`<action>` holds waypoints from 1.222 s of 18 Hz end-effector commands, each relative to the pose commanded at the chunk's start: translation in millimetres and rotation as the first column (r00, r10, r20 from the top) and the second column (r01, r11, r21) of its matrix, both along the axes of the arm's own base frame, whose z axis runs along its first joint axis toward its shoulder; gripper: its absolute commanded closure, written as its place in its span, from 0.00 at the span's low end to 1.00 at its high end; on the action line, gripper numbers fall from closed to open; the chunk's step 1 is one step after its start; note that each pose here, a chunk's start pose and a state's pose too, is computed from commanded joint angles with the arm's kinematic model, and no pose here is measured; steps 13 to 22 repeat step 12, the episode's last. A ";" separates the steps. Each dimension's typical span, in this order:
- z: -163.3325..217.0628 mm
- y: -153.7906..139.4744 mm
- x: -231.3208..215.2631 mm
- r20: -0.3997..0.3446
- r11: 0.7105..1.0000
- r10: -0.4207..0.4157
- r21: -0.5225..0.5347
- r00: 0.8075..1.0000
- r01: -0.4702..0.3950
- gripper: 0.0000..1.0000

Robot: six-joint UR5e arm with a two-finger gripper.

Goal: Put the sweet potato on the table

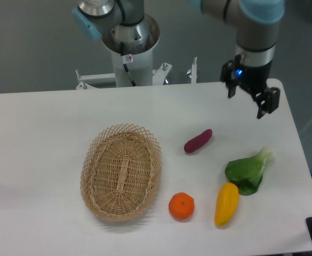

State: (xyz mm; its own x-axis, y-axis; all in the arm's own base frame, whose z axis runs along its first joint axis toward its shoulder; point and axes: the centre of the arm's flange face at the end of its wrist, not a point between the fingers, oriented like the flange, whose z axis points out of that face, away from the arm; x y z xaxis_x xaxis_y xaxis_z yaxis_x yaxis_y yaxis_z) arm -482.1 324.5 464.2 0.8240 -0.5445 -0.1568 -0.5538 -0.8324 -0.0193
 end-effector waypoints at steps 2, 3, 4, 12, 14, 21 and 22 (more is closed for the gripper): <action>2.0 0.1 1.6 -0.002 1.000 -0.001 0.007 1.000 0.001 0.00; 0.1 0.2 1.9 0.000 1.000 0.000 0.010 1.000 0.000 0.00; -1.1 0.9 2.6 0.001 1.000 0.003 0.010 1.000 -0.003 0.00; -0.7 7.8 4.8 0.003 0.998 0.021 0.055 1.000 -0.021 0.00; -0.7 7.8 4.8 0.003 0.998 0.021 0.055 1.000 -0.021 0.00; -0.7 7.8 4.8 0.003 0.998 0.021 0.055 1.000 -0.021 0.00; -0.7 7.8 4.8 0.003 0.998 0.021 0.055 1.000 -0.021 0.00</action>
